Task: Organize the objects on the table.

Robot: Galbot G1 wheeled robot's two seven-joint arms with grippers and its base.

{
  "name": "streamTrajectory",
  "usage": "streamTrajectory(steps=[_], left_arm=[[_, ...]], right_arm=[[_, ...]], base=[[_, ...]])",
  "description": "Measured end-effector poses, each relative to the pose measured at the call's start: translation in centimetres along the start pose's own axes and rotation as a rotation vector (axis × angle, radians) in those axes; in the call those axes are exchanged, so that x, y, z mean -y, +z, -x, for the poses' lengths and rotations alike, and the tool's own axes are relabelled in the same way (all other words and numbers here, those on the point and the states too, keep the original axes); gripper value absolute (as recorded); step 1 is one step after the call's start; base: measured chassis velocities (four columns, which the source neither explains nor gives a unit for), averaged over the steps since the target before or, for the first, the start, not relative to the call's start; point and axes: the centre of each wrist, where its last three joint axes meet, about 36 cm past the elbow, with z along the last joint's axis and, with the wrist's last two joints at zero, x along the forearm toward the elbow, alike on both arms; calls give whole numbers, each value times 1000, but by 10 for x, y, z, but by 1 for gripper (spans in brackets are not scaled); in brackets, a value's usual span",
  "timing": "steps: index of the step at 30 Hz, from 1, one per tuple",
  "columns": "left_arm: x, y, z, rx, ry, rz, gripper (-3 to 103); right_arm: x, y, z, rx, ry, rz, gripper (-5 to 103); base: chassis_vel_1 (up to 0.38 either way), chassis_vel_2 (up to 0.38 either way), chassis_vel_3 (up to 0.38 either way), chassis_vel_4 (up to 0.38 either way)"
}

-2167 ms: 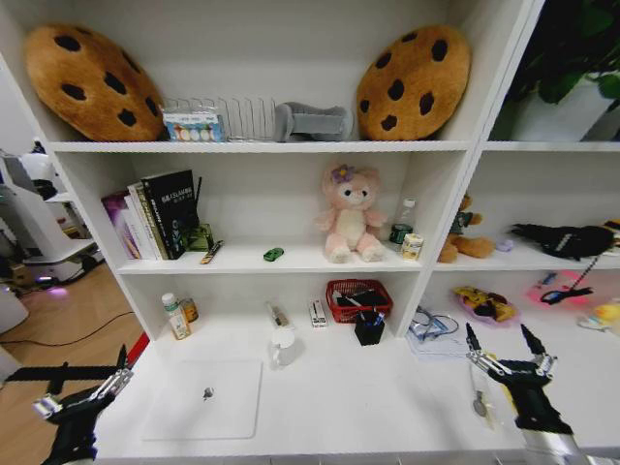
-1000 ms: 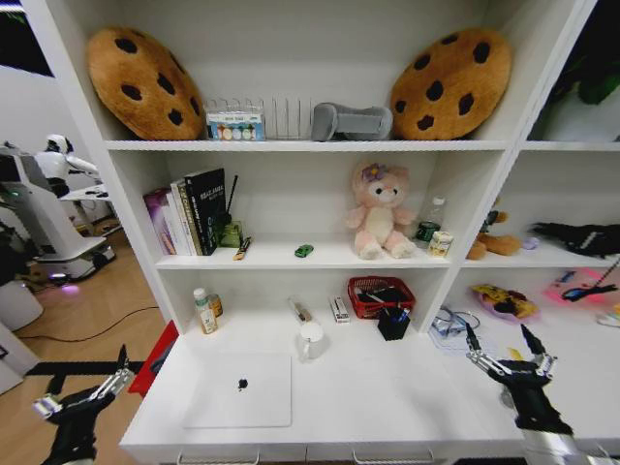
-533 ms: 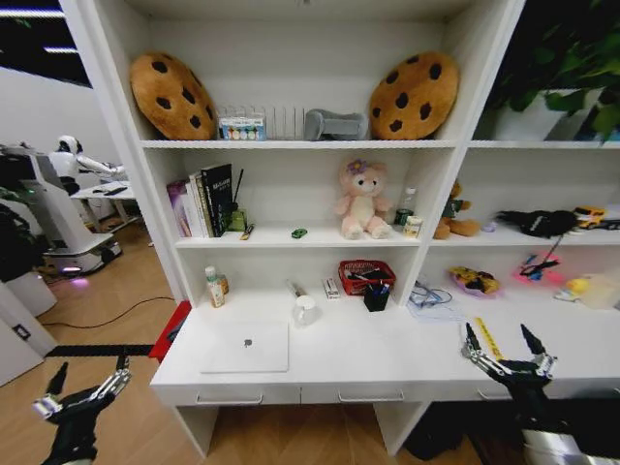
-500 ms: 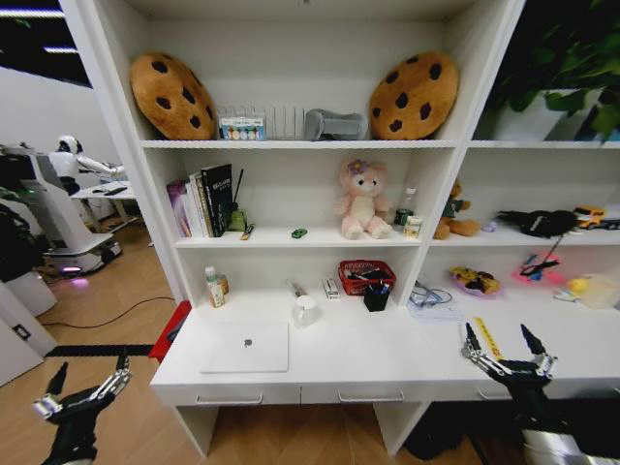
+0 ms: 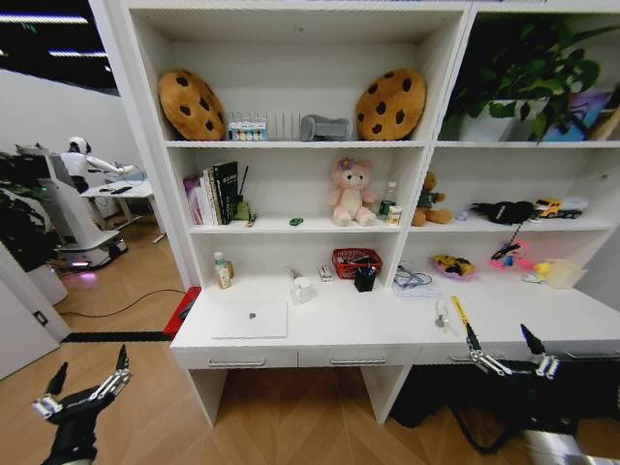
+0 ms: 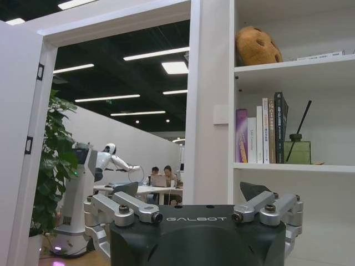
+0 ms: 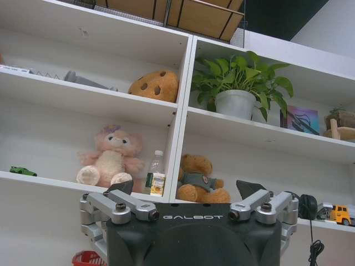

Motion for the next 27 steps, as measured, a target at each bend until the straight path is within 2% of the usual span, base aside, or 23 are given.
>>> streamTrajectory(steps=[8, 20, 27], left_arm=[[0, 0, 0, 0, 0, 0, 100], [0, 0, 0, 0, 0, 0, 100], [0, 0, 0, 0, 0, 0, 100]], right_arm=[[0, 0, 0, 0, 0, 0, 100], [0, 0, 0, 0, 0, 0, 100], [0, 0, 0, 0, 0, 0, 100]], base=[[16, -15, -9, 20], [159, -155, -160, 157], [42, -3, -42, 41]])
